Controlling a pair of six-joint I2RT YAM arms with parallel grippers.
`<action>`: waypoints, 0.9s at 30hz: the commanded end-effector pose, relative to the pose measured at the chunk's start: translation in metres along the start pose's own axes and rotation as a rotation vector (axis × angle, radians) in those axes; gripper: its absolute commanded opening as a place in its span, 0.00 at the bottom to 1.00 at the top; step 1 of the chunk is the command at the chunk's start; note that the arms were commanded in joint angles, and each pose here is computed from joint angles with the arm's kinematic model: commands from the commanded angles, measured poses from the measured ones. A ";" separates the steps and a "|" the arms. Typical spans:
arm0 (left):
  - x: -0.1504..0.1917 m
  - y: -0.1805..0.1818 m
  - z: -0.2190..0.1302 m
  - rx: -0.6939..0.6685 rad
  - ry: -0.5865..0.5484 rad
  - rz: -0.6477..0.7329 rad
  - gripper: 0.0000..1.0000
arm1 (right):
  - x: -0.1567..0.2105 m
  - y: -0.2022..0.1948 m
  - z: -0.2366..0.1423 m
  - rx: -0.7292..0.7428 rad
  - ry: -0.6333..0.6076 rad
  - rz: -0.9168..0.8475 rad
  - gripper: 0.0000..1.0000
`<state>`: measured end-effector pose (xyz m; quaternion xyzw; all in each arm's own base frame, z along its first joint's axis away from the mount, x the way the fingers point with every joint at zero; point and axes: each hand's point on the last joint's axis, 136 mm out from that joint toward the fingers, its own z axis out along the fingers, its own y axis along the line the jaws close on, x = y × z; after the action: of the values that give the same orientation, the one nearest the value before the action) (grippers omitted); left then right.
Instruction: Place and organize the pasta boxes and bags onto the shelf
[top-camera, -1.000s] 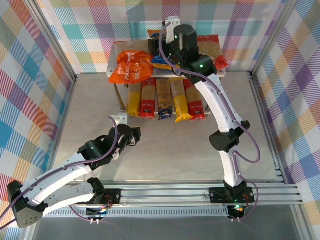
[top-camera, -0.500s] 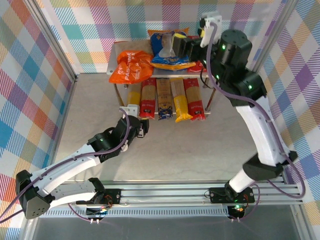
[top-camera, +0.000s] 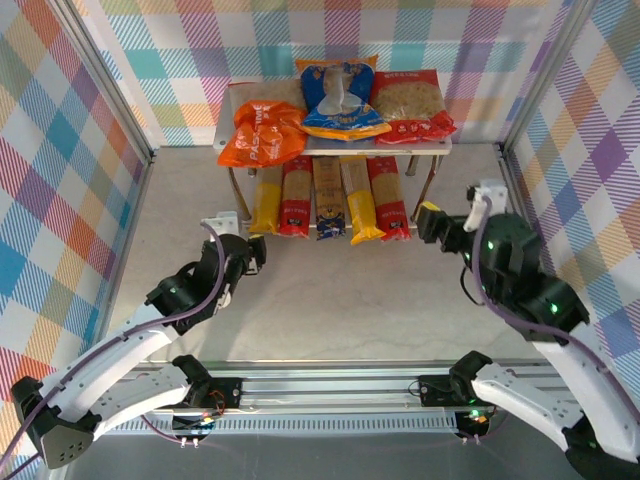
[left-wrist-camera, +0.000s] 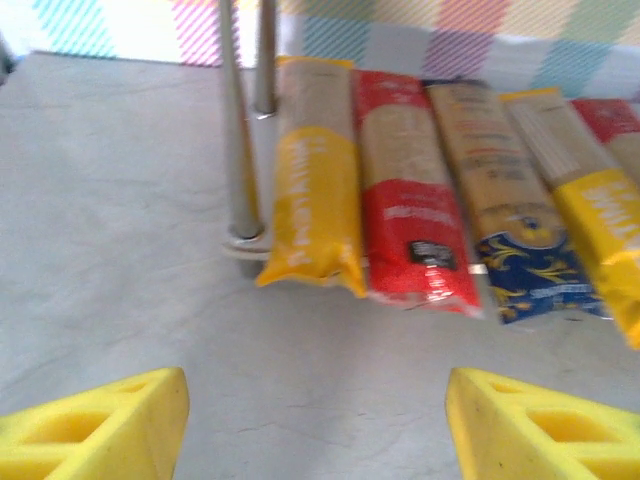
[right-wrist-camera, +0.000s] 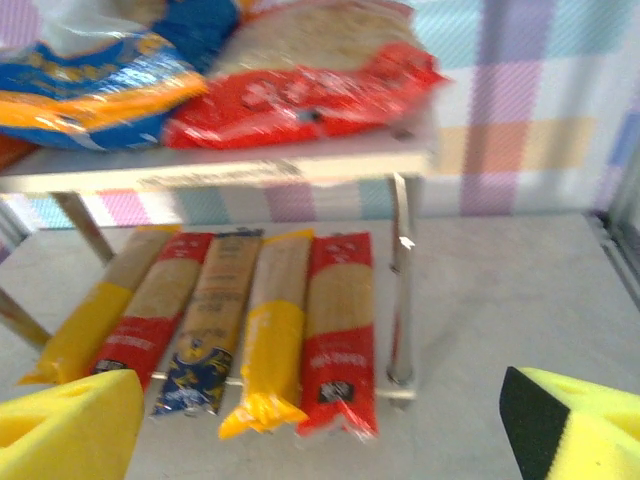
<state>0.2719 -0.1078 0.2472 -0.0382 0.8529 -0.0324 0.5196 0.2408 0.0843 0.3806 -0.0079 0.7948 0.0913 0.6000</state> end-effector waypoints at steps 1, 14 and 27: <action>0.012 0.031 0.004 -0.104 0.023 -0.002 0.72 | 0.042 -0.024 0.005 0.118 0.086 0.028 0.97; 0.033 0.118 0.086 -0.460 0.036 -0.026 1.00 | 0.111 -0.040 0.040 0.218 0.246 0.006 0.99; 0.055 0.127 0.156 -0.517 -0.086 0.084 1.00 | 0.172 -0.069 0.062 0.272 0.372 0.100 0.99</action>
<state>0.3660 0.0039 0.0914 -0.1113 0.8521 0.2056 0.4684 0.2547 0.0385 0.1913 0.0872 0.9015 -0.0119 0.4237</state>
